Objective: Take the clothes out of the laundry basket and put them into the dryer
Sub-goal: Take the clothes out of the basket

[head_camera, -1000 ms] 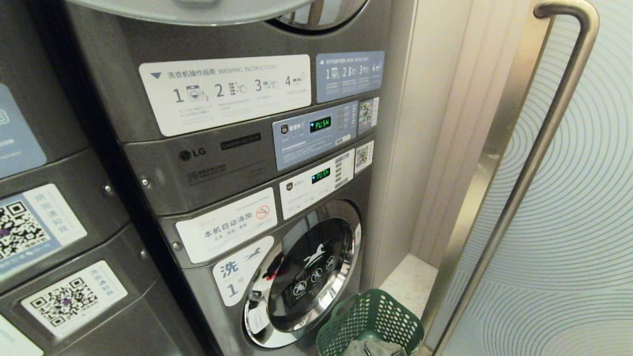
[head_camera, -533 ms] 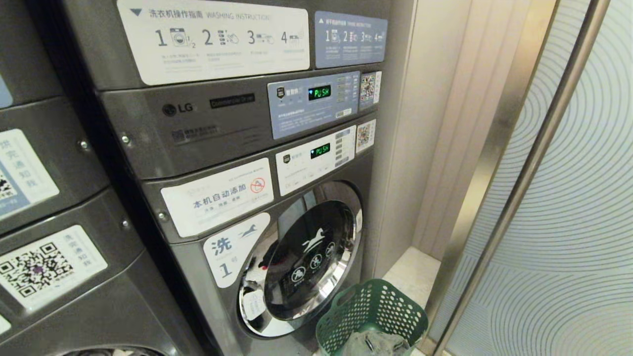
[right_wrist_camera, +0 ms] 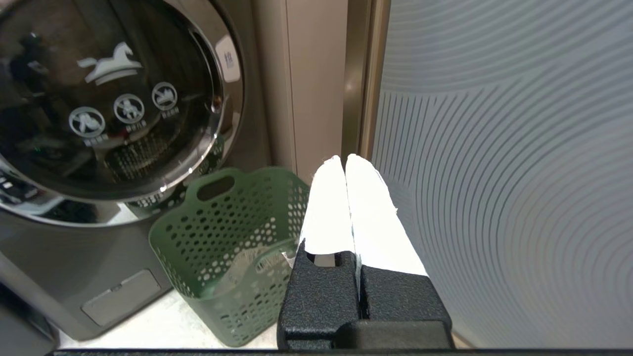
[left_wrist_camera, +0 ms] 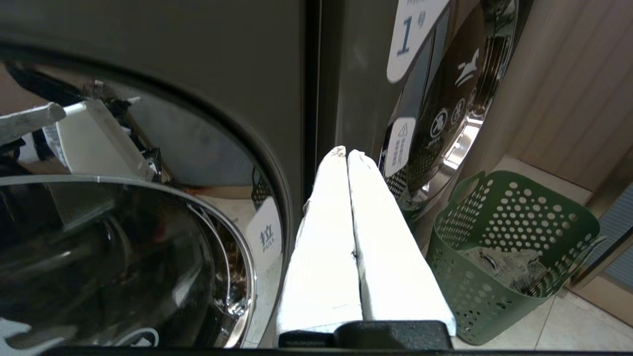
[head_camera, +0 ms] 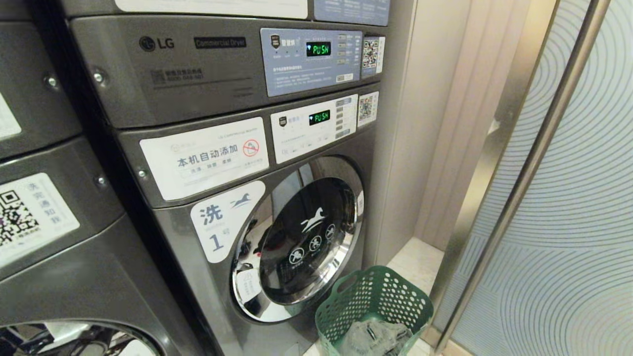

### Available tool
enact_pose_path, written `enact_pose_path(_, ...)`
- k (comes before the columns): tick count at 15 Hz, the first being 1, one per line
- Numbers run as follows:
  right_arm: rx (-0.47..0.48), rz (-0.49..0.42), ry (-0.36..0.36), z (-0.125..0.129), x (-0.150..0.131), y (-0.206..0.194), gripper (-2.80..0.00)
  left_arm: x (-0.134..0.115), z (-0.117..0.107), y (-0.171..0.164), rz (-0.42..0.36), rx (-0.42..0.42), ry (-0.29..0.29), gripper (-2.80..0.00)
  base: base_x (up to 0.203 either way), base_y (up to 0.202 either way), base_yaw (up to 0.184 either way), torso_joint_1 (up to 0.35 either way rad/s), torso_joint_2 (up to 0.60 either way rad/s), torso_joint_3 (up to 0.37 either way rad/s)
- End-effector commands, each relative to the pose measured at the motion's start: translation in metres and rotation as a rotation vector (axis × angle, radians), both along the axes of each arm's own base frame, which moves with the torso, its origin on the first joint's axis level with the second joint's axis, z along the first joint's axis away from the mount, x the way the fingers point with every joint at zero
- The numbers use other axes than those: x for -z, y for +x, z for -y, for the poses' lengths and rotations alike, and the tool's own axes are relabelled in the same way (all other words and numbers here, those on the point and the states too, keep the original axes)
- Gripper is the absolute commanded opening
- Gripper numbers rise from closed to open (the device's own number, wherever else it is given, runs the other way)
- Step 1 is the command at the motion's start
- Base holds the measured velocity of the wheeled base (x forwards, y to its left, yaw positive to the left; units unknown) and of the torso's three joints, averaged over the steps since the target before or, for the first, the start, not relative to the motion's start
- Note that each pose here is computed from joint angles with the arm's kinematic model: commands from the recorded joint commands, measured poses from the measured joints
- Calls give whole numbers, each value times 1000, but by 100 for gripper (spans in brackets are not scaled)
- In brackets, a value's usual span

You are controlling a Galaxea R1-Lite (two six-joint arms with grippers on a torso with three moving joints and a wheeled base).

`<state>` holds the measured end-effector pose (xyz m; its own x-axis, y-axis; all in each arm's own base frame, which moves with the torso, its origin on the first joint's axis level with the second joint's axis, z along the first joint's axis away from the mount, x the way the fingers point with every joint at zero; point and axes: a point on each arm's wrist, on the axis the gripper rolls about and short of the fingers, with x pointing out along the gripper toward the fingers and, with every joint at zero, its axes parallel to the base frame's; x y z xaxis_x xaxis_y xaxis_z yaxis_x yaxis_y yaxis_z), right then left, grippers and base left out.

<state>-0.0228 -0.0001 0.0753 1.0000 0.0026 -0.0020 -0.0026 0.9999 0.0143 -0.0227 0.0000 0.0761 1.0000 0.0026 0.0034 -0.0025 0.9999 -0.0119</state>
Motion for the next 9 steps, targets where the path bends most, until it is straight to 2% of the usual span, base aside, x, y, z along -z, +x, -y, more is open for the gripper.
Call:
enact_pose_path(1,0,0,0,0,0,0,-280,0,0,0,0,-1,0,-280,0,0,0,-150,473,315)
enact_pose_path(9,0,0,0,0,0,0,-280,0,0,0,0,-1,0,-280,0,0,0,-111,454,340)
